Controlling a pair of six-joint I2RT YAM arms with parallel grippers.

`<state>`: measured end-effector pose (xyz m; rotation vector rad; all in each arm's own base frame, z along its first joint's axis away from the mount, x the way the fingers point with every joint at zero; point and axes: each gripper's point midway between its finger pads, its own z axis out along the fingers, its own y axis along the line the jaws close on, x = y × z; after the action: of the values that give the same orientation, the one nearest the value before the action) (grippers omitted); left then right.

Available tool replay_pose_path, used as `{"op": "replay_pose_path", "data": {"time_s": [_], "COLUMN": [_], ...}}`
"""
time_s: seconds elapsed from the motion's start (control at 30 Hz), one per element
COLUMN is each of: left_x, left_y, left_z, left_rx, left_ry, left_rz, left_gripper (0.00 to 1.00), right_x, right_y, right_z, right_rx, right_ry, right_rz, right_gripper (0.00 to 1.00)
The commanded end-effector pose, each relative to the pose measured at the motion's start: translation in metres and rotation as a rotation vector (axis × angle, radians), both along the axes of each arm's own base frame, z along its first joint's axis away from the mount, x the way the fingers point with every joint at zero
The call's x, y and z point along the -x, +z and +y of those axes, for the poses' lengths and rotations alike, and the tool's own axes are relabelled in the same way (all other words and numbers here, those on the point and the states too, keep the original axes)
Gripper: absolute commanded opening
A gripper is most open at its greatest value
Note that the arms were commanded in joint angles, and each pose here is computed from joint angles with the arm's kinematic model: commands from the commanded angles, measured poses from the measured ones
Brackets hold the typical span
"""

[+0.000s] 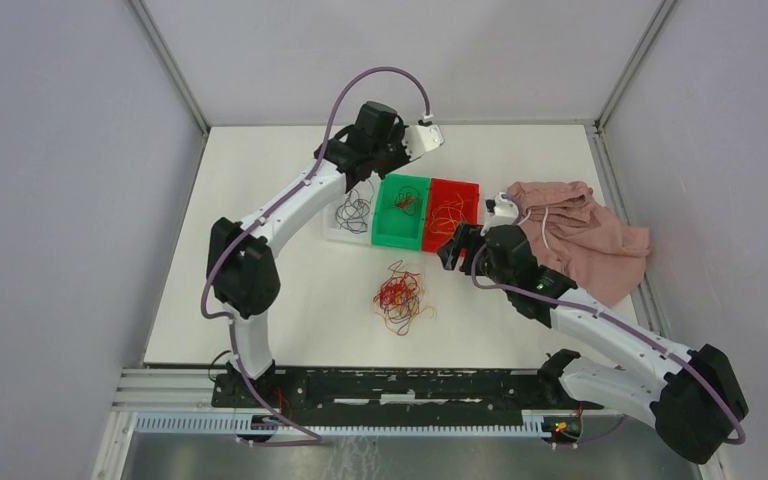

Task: Untangle the cables
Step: Place the cable in the bin, then untie the cable.

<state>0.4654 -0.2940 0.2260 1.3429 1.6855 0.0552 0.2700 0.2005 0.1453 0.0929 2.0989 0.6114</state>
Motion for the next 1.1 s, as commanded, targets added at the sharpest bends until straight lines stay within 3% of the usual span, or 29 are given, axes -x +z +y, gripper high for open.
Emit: {"op": "replay_pose_path", "data": {"time_s": [0.0,0.1,0.2,0.3,0.6,1.07], "left_x": [0.012,0.018,0.032,0.064,0.161,0.207], "left_y": [0.023,0.033,0.043,0.037,-0.014,-0.008], "left_z": [-0.007,-0.007,-0.002,0.004,0.044,0.080], "left_rx": [0.084,0.105,0.144,0.144,0.107,0.253], "left_ry": [-0.054,-0.066,-0.097,-0.161,-0.225,-0.247], "left_rz": [0.067,0.091,0.136,0.222,0.424,0.470], "left_gripper": [0.33,0.37,0.51,0.59,0.60,0.60], "right_x": [-0.007,-0.008,-0.006,-0.001,0.009,-0.023], "right_y": [0.021,0.022,0.023,0.021,-0.009,-0.050], "right_z": [-0.001,0.000,0.008,0.019,0.066,0.114], "right_rx": [-0.025,-0.022,-0.020,-0.009,-0.055,0.112], "right_ry": [-0.017,-0.005,0.045,0.123,0.364,0.656], "right_rz": [-0.037,-0.031,-0.021,0.001,0.116,0.175], "right_gripper": [0.76,0.76,0.76,0.75,0.66,0.61]}}
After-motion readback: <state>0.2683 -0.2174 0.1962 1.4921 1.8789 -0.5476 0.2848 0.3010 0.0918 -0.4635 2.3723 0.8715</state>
